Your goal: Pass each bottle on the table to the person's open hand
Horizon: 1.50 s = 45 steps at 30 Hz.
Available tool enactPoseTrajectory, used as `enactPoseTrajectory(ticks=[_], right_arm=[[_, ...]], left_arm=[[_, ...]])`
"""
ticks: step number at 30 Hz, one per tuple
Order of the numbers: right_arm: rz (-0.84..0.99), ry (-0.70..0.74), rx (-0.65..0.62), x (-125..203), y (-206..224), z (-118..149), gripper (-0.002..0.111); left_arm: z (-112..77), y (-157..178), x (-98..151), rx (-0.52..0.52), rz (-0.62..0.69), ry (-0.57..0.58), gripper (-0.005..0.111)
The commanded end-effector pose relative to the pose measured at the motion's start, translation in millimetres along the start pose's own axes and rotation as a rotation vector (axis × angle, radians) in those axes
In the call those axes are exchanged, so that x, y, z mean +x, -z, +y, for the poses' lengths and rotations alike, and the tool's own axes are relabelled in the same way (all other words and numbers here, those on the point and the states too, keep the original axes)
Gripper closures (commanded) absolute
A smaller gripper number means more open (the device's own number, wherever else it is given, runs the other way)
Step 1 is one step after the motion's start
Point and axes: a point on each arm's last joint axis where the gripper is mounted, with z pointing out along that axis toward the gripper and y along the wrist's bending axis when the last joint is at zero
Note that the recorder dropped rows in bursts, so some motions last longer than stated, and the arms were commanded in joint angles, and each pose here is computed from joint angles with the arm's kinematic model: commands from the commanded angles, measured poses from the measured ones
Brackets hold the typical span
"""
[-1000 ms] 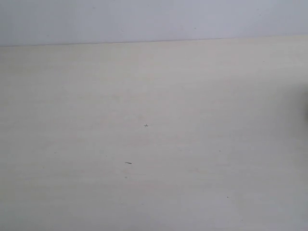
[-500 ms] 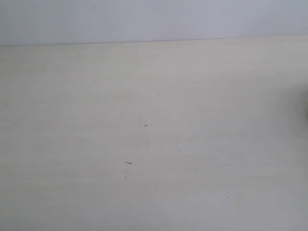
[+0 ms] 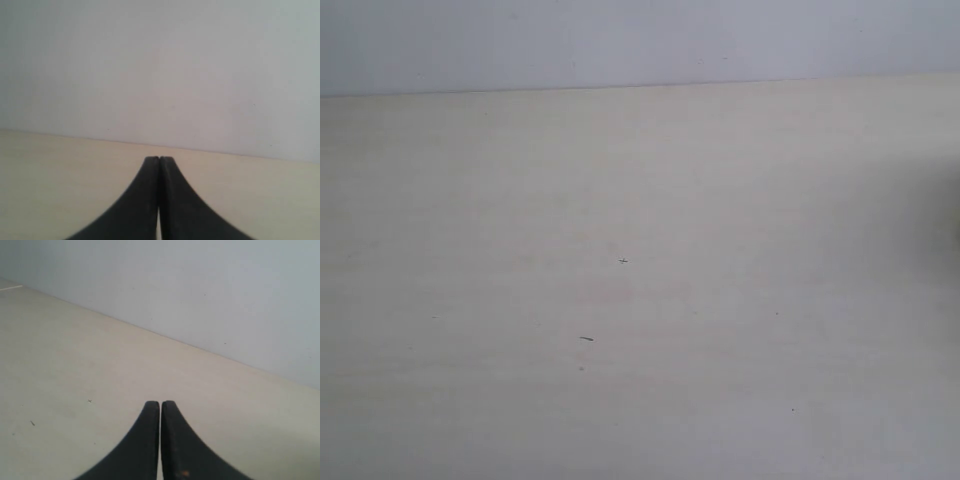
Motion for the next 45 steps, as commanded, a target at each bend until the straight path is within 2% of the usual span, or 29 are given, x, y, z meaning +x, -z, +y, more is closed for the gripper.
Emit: enactPoseTrajectory(ticks=[1, 5, 11, 21, 45], right_arm=[[-0.011, 0.0, -0.002, 0, -1, 0, 0.106], [-0.011, 0.0, -0.002, 0, -1, 0, 0.106], [-0.011, 0.0, -0.002, 0, -1, 0, 0.106], [-0.011, 0.0, -0.002, 0, -1, 0, 0.106], [-0.011, 0.0, -0.002, 0, -1, 0, 0.106]], left_arm=[[-2.1, 0, -3, 0.024, -0.045, 0.044, 0.106], [-4.0, 1, -7, 0.047, -0.078, 0.092, 0.106], [0.1, 0, 0, -0.001, -0.003, 0.125, 0.106], [3.7, 0, 3, -0.066, 0.024, 0.032, 0.106], [3.7, 0, 3, -0.066, 0.024, 0.029, 0.106]])
